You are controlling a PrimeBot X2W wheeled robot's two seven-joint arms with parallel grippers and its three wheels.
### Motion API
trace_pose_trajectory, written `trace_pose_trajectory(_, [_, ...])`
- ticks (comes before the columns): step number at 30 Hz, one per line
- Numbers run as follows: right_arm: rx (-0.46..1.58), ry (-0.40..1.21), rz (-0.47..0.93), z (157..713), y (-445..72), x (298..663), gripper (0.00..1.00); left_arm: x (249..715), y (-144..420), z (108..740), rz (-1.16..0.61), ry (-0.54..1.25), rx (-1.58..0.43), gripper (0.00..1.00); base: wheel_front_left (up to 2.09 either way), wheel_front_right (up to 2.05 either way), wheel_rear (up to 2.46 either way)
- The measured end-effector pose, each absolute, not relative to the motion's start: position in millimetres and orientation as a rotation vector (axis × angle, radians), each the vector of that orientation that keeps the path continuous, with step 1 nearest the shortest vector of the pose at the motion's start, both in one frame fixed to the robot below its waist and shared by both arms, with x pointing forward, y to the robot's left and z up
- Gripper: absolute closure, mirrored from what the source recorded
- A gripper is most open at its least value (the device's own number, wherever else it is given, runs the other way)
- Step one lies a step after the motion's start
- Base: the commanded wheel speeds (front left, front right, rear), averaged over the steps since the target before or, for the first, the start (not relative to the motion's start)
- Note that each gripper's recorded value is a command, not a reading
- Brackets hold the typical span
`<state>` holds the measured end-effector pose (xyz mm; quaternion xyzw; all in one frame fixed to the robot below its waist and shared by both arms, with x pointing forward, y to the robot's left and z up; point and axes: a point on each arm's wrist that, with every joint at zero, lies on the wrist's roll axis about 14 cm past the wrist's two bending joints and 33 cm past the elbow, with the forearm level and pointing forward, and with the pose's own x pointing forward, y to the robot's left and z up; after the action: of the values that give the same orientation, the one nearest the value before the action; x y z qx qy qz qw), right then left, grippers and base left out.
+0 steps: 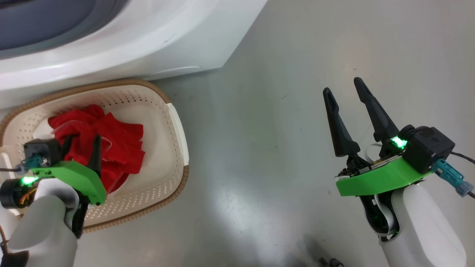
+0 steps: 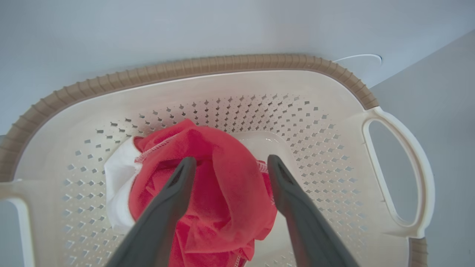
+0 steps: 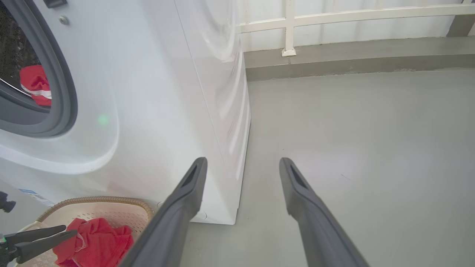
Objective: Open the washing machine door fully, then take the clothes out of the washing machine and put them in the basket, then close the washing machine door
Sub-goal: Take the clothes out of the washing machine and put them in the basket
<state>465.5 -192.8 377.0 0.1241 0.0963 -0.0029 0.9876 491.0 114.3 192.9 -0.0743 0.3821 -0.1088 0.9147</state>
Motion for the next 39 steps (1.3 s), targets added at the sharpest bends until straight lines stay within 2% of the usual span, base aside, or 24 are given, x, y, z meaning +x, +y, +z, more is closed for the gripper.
trace_pose_trajectory(17, [0.236, 0.128, 0.017, 409.2, -187.4, 463.0, 0.00, 503.2, 126.5, 256.2, -0.168, 0.617, -0.222, 0.00, 0.00, 0.00, 0.00])
trace_pose_trajectory(39, [0.226, 0.086, 0.025, 444.7, -181.9, 414.4, 0.00, 477.0, 148.2, 368.1, -0.123, 0.320, -0.195, 0.00, 0.00, 0.00, 0.00])
